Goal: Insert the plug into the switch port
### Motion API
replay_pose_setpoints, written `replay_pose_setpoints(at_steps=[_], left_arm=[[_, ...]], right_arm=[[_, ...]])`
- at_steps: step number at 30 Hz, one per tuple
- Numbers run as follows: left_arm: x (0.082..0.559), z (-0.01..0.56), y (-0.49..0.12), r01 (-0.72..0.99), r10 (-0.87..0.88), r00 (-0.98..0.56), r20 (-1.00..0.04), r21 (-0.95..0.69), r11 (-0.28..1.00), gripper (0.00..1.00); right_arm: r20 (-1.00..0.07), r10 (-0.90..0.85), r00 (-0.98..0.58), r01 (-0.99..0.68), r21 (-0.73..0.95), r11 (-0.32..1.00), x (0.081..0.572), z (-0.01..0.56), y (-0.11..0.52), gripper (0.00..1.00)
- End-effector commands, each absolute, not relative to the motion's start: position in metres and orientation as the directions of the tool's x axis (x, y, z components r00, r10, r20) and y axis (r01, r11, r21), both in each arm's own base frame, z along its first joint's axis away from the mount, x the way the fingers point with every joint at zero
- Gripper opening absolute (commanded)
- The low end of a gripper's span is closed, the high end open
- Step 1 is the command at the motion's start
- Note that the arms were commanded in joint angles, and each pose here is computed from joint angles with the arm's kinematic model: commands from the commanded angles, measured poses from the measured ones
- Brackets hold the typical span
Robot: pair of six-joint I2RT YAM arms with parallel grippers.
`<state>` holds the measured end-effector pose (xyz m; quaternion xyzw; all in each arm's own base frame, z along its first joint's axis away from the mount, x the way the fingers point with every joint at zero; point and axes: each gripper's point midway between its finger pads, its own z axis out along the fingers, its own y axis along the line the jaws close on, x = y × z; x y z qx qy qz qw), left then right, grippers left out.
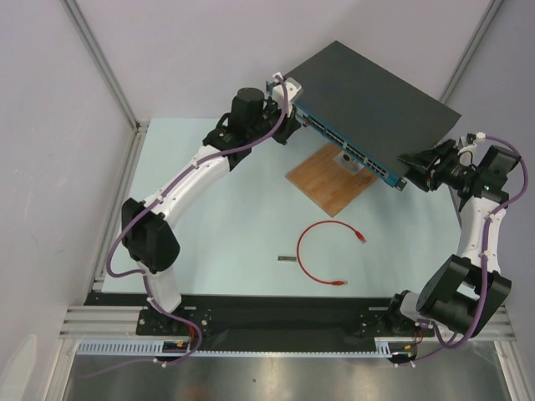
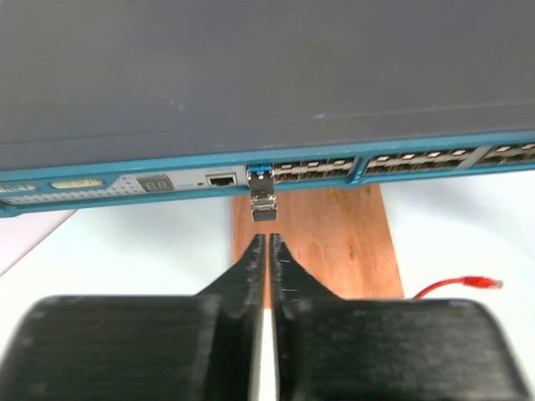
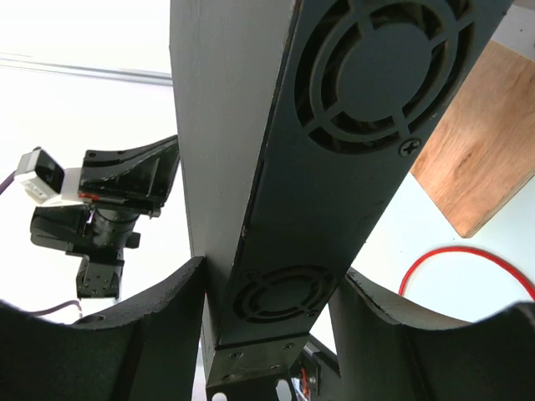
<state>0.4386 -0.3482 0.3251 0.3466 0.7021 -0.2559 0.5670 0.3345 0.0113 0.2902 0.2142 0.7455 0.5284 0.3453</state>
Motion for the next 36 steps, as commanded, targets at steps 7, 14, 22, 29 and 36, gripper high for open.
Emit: replay_pose_setpoints(at_steps=[7,14,22,29,36], left_arm=[[0.453,0.328,-0.350,0.764,0.203,-0.098,-0.974,0.057,0.643,0.00],[0.463,0.332,-0.359,0.764,0.171,-0.104,-0.980,0.032,0.645,0.00],[0.474,0.331,-0.374,0.774,0.138,-0.120,-0.983,-0.005,0.634,0.00],[0.479,0.336,-0.382,0.774,0.082,-0.112,-0.990,-0.035,0.632,0.00],[0.480,0.356,-0.392,0.775,-0.038,-0.108,-0.993,-0.108,0.623,0.00]], right_arm=[[-0.518,0.632,-0.576,-0.157,0.829,0.537,0.369,0.292,0.000,0.00],[-0.515,0.632,-0.580,-0.153,0.830,0.536,0.369,0.289,-0.001,0.00],[-0.511,0.629,-0.586,-0.147,0.830,0.538,0.369,0.285,-0.002,0.00],[-0.506,0.630,-0.589,-0.141,0.832,0.537,0.370,0.282,-0.003,0.00],[-0.505,0.631,-0.589,-0.136,0.831,0.539,0.371,0.280,-0.005,0.00]])
